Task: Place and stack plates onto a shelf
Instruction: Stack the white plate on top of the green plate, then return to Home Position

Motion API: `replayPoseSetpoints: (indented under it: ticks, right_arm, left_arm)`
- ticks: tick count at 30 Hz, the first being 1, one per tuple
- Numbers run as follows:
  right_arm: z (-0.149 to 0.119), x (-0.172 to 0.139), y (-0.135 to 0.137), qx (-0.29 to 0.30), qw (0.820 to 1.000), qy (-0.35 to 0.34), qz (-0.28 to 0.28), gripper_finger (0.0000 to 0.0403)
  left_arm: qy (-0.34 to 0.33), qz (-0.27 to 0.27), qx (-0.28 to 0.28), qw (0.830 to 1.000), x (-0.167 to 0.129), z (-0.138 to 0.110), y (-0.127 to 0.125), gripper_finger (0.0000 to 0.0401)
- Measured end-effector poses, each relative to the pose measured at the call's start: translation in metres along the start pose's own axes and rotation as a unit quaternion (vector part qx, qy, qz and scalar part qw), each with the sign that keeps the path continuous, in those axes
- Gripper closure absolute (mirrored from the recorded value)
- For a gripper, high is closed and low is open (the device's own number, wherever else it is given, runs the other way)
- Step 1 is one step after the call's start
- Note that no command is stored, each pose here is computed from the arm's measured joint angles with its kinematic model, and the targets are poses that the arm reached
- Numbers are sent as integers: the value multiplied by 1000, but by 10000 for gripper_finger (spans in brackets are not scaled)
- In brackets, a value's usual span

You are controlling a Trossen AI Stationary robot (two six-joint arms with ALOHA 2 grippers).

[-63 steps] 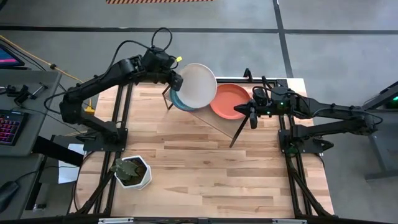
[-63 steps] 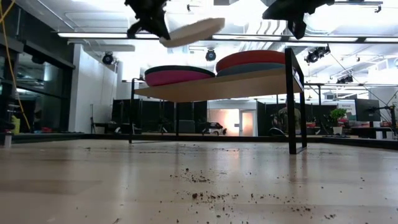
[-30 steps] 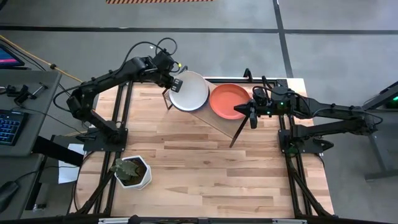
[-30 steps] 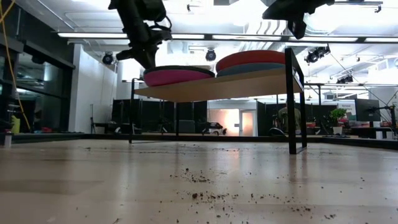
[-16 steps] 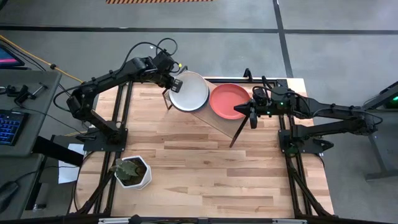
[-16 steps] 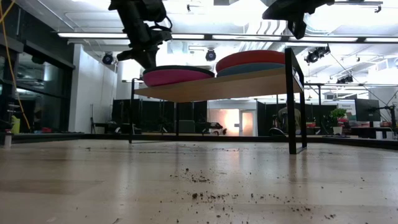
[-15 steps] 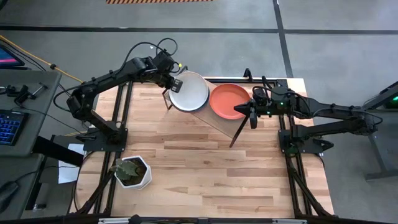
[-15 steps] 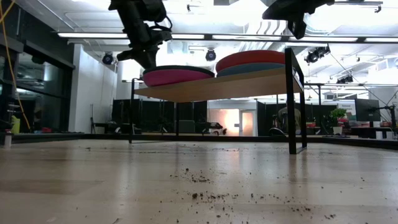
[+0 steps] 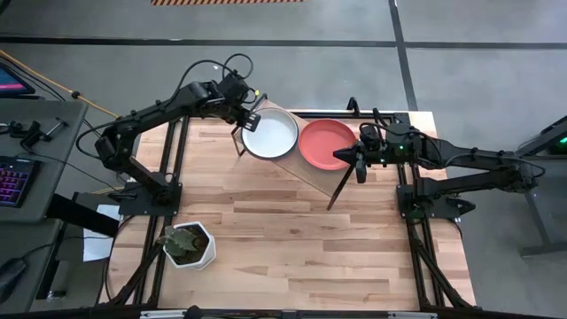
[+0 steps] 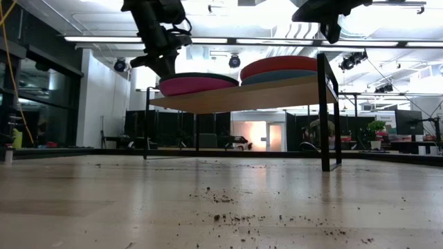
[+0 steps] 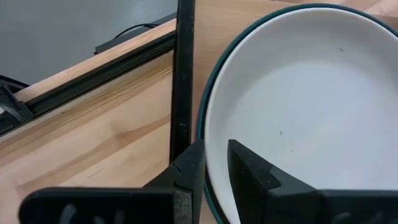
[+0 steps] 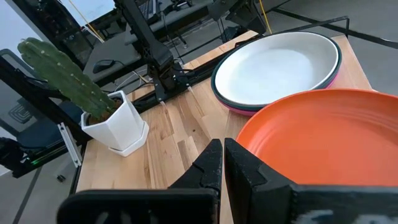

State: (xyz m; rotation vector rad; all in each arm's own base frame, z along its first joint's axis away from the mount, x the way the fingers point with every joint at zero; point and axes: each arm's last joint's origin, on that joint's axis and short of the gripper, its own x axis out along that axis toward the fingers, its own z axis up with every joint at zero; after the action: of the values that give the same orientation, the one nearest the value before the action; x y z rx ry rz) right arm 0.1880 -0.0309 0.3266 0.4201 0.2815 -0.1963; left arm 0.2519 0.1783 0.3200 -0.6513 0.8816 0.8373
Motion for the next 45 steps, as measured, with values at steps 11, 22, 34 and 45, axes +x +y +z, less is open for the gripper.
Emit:
replayPoseSetpoints:
  ticks: [11,22,34,45]
  right_arm:
    - [0,0,0,0,1000,0,0,402]
    - [0,0,0,1,1000,1,0,402]
    - [0,0,0,0,1000,1,0,402]
    - [0,0,0,0,1000,1,0,402]
  left_arm:
    - [7,17,16,1000,19,-2,-15,341]
    - [-38,3,32,999,2,-1,-18,341]
    - [-202,-146,161,955,-61,-18,-80,341]
    - [-290,-229,299,880,-111,-58,-125,341]
